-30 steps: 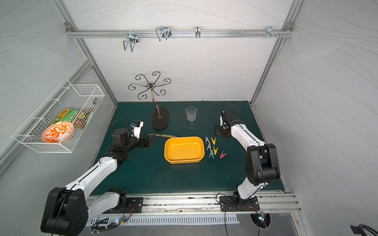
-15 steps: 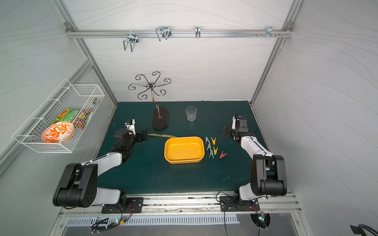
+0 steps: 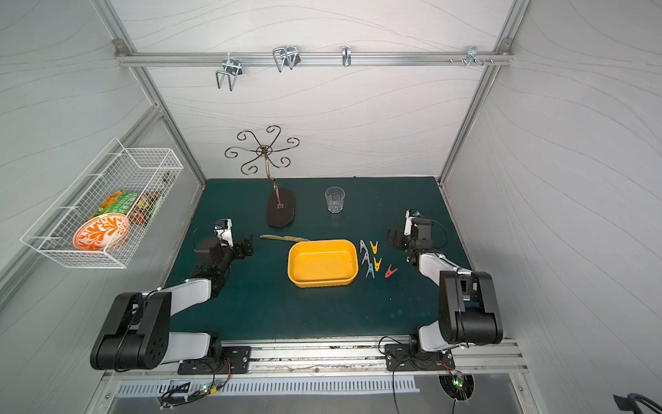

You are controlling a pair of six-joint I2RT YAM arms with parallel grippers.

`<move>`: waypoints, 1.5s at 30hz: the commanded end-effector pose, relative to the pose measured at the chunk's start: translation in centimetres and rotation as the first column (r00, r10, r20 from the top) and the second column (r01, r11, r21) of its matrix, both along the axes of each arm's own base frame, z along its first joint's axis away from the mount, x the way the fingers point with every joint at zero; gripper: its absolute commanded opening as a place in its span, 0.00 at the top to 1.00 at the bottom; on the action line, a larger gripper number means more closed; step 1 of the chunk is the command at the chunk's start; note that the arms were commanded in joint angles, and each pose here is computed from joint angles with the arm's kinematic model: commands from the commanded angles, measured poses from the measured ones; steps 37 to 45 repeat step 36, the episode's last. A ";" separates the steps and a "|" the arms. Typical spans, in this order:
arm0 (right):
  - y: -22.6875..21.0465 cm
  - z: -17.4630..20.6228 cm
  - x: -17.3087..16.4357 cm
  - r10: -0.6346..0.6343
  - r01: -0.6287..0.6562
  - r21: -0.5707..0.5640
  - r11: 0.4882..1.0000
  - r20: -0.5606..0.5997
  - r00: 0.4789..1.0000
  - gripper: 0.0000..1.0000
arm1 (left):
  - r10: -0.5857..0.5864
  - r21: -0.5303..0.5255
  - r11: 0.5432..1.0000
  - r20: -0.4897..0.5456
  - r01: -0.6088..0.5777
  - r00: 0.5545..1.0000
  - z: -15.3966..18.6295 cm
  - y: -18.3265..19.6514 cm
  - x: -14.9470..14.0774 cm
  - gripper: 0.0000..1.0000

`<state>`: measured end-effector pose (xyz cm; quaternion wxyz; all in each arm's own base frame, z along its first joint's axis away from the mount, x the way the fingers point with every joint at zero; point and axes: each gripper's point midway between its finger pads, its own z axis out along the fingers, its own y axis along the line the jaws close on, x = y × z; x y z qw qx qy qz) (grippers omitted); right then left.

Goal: Take the clothespins out of the storage box
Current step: Reset both arms

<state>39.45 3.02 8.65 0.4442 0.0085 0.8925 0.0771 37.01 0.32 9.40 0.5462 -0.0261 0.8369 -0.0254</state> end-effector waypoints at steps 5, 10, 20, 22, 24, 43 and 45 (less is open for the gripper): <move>-0.4 2.3 1.0 0.008 -0.002 -0.038 0.999 0.176 0.984 0.01 | -0.021 0.026 1.000 0.154 0.017 0.988 1.5 -0.1 0.9 0.00; -0.4 1.6 0.6 0.008 0.000 -0.037 0.999 0.206 0.979 0.01 | -0.044 0.039 0.998 0.138 0.039 0.989 0.4 -0.6 1.4 0.00; 0.7 -0.3 0.8 0.045 -0.025 -0.094 0.995 0.213 0.976 0.01 | 0.105 0.025 0.994 0.095 -0.108 0.990 0.1 1.8 2.2 0.00; 1.1 -0.3 0.8 0.062 -0.043 -0.095 0.995 0.210 0.976 0.01 | 0.136 0.026 0.990 0.076 -0.138 0.988 0.0 2.3 2.4 0.00; 1.2 -0.3 0.8 0.071 -0.051 -0.098 0.994 0.209 0.975 0.01 | 0.163 0.028 0.986 0.060 -0.165 0.985 -0.1 2.8 2.7 0.00; 1.3 -0.3 0.8 0.074 -0.054 -0.100 0.993 0.210 0.975 0.01 | 0.171 0.041 0.984 0.045 -0.173 0.984 -0.2 2.8 3.0 0.00; 1.3 -0.3 0.8 0.074 -0.054 -0.100 0.993 0.210 0.975 0.01 | 0.171 0.041 0.984 0.045 -0.173 0.984 -0.2 2.8 3.0 0.00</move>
